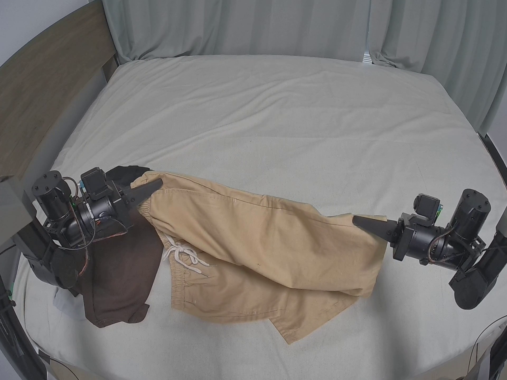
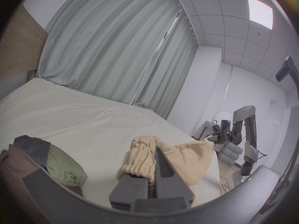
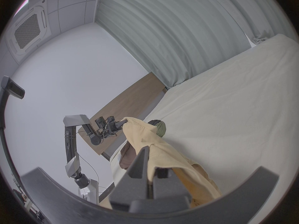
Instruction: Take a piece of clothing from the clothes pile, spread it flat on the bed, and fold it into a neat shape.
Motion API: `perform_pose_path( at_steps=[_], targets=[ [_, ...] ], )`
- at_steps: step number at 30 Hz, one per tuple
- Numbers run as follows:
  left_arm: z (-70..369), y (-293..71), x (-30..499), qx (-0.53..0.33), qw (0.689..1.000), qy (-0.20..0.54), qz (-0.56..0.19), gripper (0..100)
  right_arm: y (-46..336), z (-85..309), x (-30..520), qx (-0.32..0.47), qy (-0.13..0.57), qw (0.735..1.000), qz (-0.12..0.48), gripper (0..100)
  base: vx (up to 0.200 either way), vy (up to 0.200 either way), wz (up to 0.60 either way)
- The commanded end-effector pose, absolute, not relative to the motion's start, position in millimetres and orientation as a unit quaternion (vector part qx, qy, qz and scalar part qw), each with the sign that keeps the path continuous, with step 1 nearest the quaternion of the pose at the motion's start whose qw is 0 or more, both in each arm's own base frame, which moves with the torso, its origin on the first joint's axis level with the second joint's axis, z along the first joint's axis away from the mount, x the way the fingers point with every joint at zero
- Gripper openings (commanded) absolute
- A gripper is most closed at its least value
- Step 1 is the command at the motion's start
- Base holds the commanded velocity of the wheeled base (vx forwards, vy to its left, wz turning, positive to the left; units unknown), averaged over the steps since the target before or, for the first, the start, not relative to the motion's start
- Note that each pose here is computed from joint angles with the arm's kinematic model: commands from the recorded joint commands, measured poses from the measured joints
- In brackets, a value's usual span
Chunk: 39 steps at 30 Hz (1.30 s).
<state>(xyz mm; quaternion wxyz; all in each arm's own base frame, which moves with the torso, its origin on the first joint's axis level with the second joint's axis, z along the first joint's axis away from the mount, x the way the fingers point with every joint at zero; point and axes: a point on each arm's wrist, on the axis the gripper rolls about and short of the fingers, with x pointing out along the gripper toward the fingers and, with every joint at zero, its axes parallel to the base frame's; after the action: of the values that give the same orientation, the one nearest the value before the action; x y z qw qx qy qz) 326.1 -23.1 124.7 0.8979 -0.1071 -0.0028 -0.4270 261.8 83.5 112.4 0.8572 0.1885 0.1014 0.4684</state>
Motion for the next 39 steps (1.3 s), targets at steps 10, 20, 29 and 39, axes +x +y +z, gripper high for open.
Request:
perform_pose_path(
  at_steps=[10,20,29,39],
  targets=[
    [136,-22,322,-0.112,0.897,-0.014,-0.428,0,83,120,261,0.185,0.087,0.858,0.471,0,0.000,0.000,0.00],
    [136,-22,321,-0.112,0.897,-0.013,-0.428,0,82,136,258,0.196,0.063,0.861,0.465,0,0.000,0.000,0.00],
    [137,-22,322,-0.111,0.896,-0.014,-0.431,0,82,139,258,0.196,0.056,0.862,0.464,0,0.000,0.000,0.00],
    [141,-23,318,-0.109,0.895,-0.019,-0.432,0,82,140,259,0.195,0.054,0.862,0.464,0,0.000,0.000,0.00]
  ],
)
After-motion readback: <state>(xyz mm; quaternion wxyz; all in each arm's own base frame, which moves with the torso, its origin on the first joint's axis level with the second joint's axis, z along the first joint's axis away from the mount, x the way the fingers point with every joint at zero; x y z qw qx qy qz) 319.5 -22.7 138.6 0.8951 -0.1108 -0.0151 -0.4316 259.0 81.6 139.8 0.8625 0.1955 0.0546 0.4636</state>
